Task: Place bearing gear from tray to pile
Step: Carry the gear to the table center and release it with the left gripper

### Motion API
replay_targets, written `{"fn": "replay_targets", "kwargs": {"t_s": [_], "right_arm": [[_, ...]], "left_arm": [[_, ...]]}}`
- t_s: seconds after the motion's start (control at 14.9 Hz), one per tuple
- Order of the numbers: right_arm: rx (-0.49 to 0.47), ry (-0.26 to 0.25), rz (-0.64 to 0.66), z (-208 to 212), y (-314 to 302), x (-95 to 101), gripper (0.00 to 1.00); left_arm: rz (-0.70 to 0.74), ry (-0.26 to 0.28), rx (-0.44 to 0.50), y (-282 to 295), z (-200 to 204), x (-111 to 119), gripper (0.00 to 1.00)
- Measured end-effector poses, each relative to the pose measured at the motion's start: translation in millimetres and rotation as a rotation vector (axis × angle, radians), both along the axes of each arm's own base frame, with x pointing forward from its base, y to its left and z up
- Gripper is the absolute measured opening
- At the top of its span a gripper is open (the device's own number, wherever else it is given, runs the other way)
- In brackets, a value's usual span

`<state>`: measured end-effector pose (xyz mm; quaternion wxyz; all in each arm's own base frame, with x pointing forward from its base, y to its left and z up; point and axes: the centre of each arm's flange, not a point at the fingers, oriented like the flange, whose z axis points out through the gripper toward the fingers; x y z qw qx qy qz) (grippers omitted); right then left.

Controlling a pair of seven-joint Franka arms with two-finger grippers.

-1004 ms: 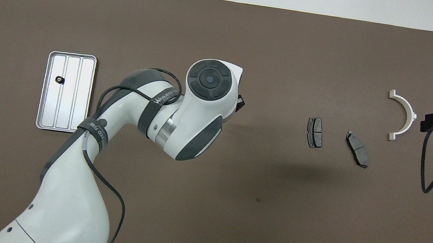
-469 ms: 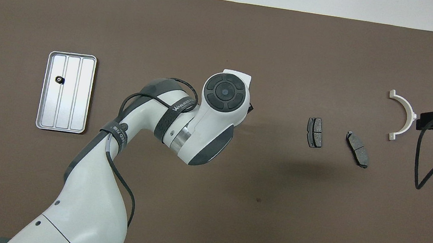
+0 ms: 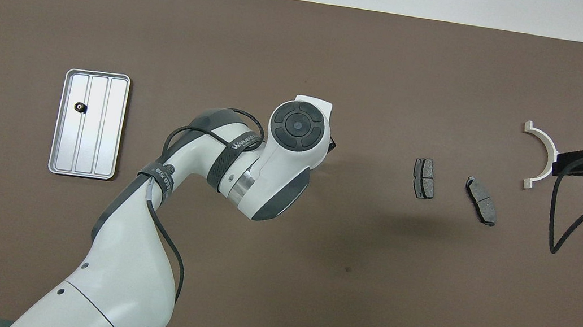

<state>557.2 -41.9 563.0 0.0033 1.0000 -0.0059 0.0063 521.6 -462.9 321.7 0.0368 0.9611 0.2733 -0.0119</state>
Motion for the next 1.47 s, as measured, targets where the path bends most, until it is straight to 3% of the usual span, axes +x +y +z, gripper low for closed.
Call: {"fn": "replay_targets", "kwargs": {"t_s": [1.14,1.34,1.47], "right_arm": [[0.0,-0.002,0.003,-6.7,1.0,0.5,1.0],[0.0,-0.002,0.003,-6.8,1.0,0.5,1.0],[0.0,-0.002,0.003,-7.0,1.0,0.5,1.0]], "left_arm": [[0.006,-0.011,-0.007,0.7,-23.8,1.5,0.35],[0.009,-0.009,-0.003,2.3,-24.0,2.4,0.43],[0.013,0.006,0.013,5.7,-24.0,3.5,0.61]]}}
